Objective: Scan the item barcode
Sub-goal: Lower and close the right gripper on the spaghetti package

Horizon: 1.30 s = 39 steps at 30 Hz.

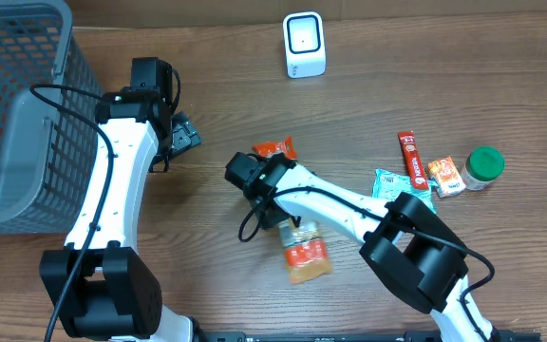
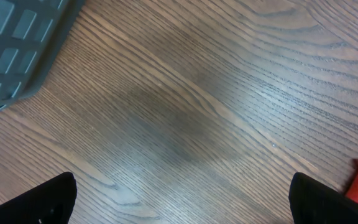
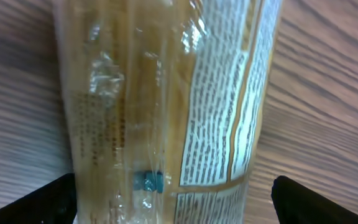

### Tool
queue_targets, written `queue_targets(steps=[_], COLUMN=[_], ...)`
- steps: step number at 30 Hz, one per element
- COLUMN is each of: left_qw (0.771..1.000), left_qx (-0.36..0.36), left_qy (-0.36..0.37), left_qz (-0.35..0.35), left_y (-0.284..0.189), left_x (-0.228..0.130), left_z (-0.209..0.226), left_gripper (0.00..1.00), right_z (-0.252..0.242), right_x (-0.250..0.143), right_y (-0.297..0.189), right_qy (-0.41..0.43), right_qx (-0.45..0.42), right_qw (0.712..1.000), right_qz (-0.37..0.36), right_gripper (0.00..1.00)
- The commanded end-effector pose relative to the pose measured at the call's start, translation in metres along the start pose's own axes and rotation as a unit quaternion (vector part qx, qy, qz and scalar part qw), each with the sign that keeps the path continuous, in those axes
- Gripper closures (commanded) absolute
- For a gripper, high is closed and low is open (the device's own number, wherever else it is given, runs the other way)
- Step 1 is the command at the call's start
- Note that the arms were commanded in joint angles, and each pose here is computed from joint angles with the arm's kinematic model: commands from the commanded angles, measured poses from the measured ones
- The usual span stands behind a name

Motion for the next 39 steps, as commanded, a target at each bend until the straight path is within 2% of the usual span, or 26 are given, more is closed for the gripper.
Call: queue_targets(steps=[1,3,15,23,26,33,36,39], left_qw=[1.0,1.0,1.0,1.0,1.0,1.0,1.0,1.0], left_qx=[-0.001,-0.001,-0.001,-0.001,-0.001,-0.001,-0.001,-0.001], left_qy=[0.004,0.005,0.004,0.004,0.004,0.004,0.004,0.005], left_qz=[-0.018,-0.018,-0.018,-0.018,-0.018,-0.018,-0.018,-0.018], left_y=[-0.01,-0.01,-0.01,-0.01,-0.01,-0.01,-0.01,-0.01], left_x=[0.003,0.003,0.003,0.003,0.003,0.003,0.003,0.003], left_z=[0.0,0.0,0.0,0.0,0.0,0.0,0.0,0.001], left_gripper=[0.0,0.0,0.0,0.0,0.0,0.0,0.0,0.0], right_z=[-0.016,-0.025,-0.04,-0.042,-0.044,-0.042,-0.03,-0.022], right_x=[0.005,0.003,0.008,0.006,0.005,0.005,0.004,0.002], right_y=[-0.002,0.001,0.02,0.021,0.021,0.021,0.021,0.019], right_qy=[-0.055,-0.075,-0.045,-0.168,-0.189,-0.164,-0.124,-0.121], right_qx=[-0.022,-0.033,-0.018,-0.017,-0.019,-0.012,0.038,0.076], right_qw=[0.998,0.996,0.998,0.985,0.98,0.985,0.99,0.987], right_qz=[0.006,0.022,0.037,0.045,0.052,0.05,0.058,0.072], right_gripper=[0.0,0.0,0.0,0.0,0.0,0.0,0.0,0.0])
Point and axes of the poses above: each gripper's point midway between its finger pads, its own y axis out along the fingers, its own z axis along the line the jaws close on, x = y × z, the point moved 7 cm from there along -y, back along the fingers, and after that the axes turned 11 degrees about y, right-handed, at the moved point
